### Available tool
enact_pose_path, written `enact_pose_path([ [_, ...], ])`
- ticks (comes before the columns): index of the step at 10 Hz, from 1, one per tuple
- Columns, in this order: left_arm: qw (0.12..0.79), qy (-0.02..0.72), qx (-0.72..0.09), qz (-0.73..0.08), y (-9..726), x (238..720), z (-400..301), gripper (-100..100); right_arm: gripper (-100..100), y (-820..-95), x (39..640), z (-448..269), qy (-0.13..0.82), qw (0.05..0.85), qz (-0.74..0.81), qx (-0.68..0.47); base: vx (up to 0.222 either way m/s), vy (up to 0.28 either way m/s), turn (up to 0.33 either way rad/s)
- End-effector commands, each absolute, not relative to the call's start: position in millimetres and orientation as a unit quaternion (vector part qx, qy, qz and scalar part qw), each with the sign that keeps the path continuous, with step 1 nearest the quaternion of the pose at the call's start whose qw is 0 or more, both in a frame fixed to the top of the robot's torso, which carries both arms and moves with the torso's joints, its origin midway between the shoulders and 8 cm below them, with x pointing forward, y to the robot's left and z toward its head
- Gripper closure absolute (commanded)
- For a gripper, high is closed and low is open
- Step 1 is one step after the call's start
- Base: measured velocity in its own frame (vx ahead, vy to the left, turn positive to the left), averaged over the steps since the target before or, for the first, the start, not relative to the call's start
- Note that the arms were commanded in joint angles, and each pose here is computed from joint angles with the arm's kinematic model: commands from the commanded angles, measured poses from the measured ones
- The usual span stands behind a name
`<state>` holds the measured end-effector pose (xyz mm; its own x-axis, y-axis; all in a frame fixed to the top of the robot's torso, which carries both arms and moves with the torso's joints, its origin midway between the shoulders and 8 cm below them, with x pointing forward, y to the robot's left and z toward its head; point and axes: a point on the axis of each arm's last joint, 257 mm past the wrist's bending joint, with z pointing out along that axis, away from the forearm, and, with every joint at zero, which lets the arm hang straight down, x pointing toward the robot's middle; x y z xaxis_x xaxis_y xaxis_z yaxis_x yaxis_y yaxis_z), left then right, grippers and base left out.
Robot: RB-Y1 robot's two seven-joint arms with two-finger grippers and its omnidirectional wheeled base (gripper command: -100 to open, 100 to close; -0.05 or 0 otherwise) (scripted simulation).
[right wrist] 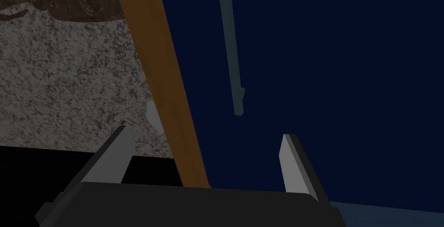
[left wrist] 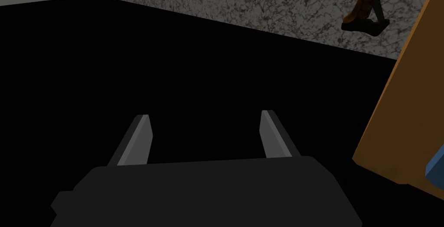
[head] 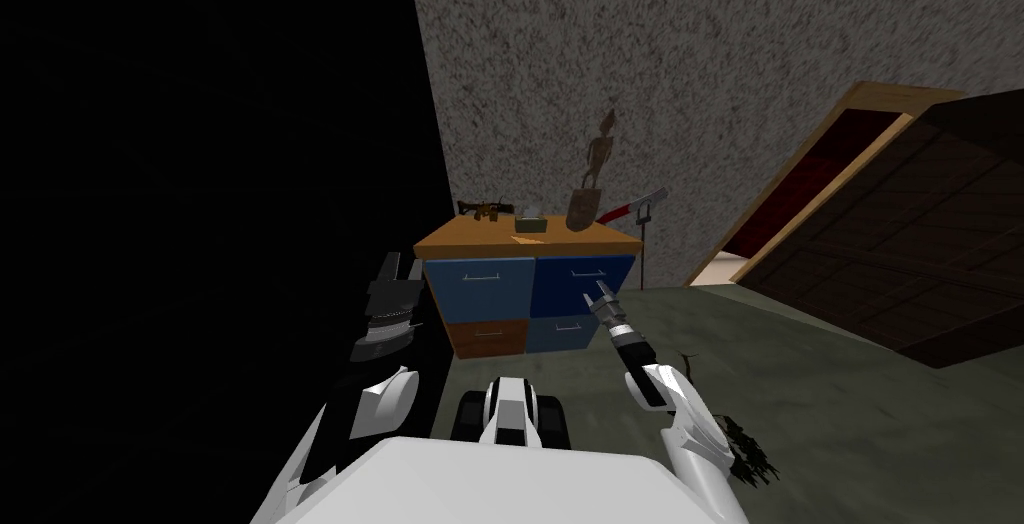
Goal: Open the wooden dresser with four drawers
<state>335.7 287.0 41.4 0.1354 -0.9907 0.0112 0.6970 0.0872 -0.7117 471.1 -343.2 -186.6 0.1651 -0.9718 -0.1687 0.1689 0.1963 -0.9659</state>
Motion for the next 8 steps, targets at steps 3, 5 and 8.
enact_pose_path([
  [3, 0.694, 0.250, -0.294, -0.608, 287.0, 335.6, 41.3, 0, -100, -349.9, 465.3, -188.0, 0.439, 0.578, -0.503, -0.470, 0.146, 0.051, 0.023],
  [5, 0.694, 0.250, -0.294, -0.608, 287.0, 335.7, 41.4, 0, -100, -343.2, 464.6, -191.9, 0.447, 0.582, -0.500, -0.460, 0.093, 0.035, 0.004],
  [8, 0.694, 0.250, -0.294, -0.608, 287.0, 335.7, 41.4, 0, -100, -348.0, 470.3, -186.0, 0.452, 0.582, -0.501, -0.455, 0.024, 0.007, 0.017],
])
